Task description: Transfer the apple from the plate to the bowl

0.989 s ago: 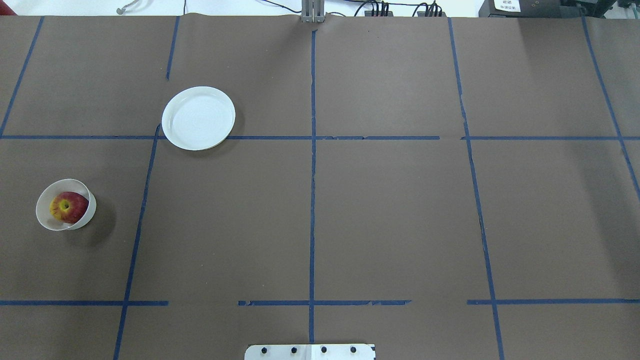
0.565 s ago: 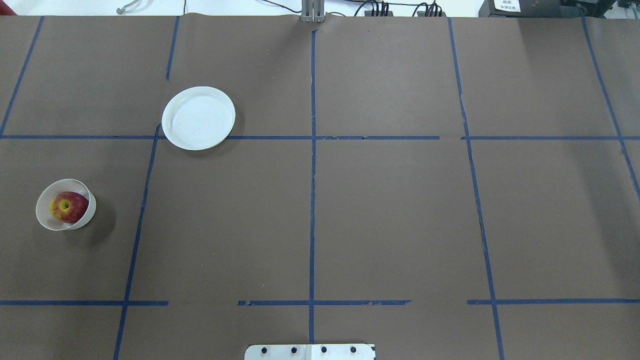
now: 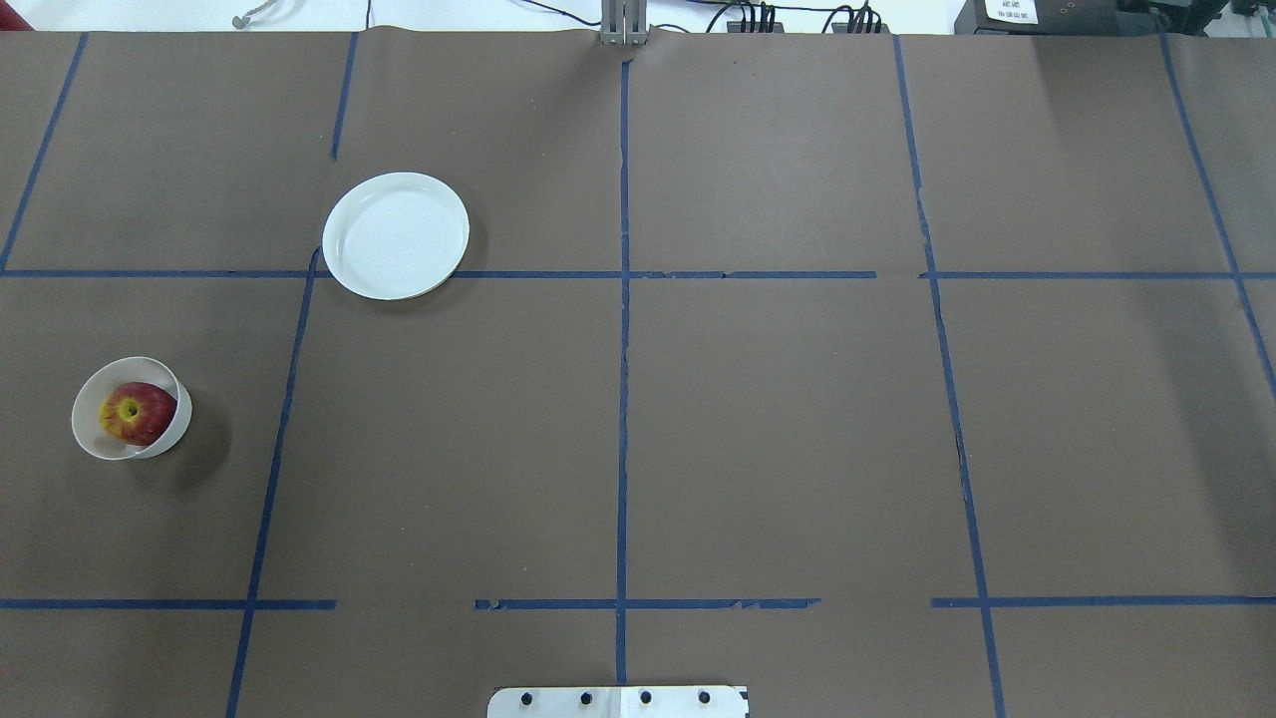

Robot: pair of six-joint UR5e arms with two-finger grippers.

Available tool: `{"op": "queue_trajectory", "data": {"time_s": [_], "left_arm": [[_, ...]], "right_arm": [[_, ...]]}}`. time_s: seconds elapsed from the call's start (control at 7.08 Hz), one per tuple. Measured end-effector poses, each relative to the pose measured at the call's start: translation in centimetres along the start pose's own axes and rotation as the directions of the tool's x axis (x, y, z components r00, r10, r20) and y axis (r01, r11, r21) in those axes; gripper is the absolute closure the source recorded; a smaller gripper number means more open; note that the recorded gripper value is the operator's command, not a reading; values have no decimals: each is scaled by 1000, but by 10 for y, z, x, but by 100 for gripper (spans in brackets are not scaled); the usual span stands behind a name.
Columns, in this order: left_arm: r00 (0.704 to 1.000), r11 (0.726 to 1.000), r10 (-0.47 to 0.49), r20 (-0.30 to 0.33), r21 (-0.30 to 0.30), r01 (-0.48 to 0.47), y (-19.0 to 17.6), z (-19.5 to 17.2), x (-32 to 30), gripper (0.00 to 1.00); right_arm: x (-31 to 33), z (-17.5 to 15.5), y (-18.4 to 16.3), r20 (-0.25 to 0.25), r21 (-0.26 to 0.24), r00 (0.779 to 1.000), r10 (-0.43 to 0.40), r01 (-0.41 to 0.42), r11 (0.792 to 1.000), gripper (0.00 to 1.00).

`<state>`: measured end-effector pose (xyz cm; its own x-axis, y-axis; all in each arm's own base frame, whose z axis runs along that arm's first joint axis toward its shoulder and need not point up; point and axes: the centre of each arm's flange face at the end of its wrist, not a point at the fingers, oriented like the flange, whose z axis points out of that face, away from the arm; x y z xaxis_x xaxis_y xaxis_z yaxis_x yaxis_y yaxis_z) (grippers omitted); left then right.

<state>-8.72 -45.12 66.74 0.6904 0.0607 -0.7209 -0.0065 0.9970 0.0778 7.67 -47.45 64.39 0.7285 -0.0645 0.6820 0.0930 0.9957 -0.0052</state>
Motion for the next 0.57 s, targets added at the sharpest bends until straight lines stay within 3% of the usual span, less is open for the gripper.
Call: {"op": "queue_trajectory", "data": {"time_s": [0.57], "left_arm": [[1000,1000,4,0,2,-4,0,-1,1,0]], "right_arm": [[0,0,0,0,0,1000,0,0,1000,0]]}}
